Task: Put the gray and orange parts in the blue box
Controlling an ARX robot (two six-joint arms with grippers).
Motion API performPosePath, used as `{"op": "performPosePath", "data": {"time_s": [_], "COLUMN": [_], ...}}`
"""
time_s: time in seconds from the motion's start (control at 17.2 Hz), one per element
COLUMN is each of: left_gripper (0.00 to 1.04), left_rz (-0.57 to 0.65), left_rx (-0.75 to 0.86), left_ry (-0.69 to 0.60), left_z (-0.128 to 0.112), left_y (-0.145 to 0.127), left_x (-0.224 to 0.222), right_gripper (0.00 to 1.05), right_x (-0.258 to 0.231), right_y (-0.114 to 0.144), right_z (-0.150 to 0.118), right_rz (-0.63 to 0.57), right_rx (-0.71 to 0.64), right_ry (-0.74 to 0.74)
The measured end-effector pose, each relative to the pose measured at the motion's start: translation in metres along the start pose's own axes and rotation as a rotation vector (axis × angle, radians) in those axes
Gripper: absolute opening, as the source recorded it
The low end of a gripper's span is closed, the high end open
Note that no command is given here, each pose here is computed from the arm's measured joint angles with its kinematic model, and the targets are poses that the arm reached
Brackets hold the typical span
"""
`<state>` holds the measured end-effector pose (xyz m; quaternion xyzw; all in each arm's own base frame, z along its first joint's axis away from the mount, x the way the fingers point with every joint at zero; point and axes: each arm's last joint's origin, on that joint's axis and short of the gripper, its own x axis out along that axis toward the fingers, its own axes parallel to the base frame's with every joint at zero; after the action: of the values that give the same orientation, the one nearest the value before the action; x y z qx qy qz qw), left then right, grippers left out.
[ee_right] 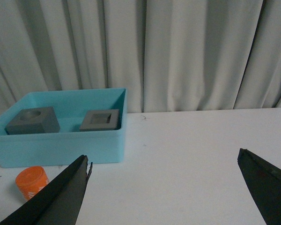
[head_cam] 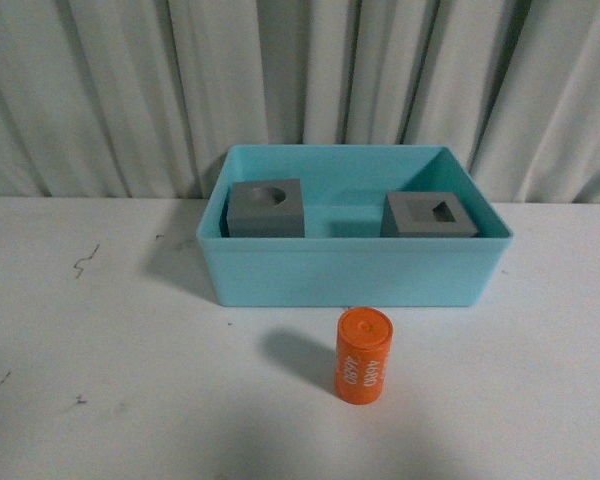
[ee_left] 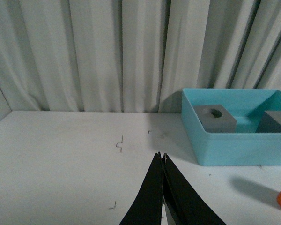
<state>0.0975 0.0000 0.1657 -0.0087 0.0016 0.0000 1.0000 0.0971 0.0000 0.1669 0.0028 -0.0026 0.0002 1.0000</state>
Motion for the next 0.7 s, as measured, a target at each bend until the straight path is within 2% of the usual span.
{"op": "performPosePath", "data": {"time_s": [0.29, 0.35, 0.41, 0.46, 0.58, 0.7], "left_gripper": [0.02, 0.14, 0.48, 0.74, 0.92, 0.97], "left_rz": [0.000, 0.000, 0.000, 0.000, 0.000, 0.000], "left_rx": [0.000, 0.000, 0.000, 0.000, 0.000, 0.000], "left_ry": [-0.002, -0.002, -0.002, -0.002, -0.002, -0.002], "left_z": [0.0002, 0.0003, 0.0003, 0.0003, 0.0003, 0.0003], "left_y": [0.0000, 0.0000, 0.0000, 0.0000, 0.0000, 0.0000], "left_x": [0.0000, 0.0000, 0.0000, 0.0000, 0.0000, 0.0000], "right_gripper": [0.98, 0.98, 0.98, 0.98, 0.98, 0.98], "right_x": [0.0000, 0.0000, 0.0000, 0.0000, 0.0000, 0.0000], "right_y": [0.0000, 0.0000, 0.0000, 0.0000, 0.0000, 0.0000], "right_z": [0.0000, 0.0000, 0.0000, 0.0000, 0.0000, 0.0000], "right_rz": [-0.001, -0.001, -0.001, 0.000, -0.001, -0.001], "right_rx": [0.000, 0.000, 0.000, 0.000, 0.000, 0.000], "right_ry": [0.000, 0.000, 0.000, 0.000, 0.000, 0.000]}}
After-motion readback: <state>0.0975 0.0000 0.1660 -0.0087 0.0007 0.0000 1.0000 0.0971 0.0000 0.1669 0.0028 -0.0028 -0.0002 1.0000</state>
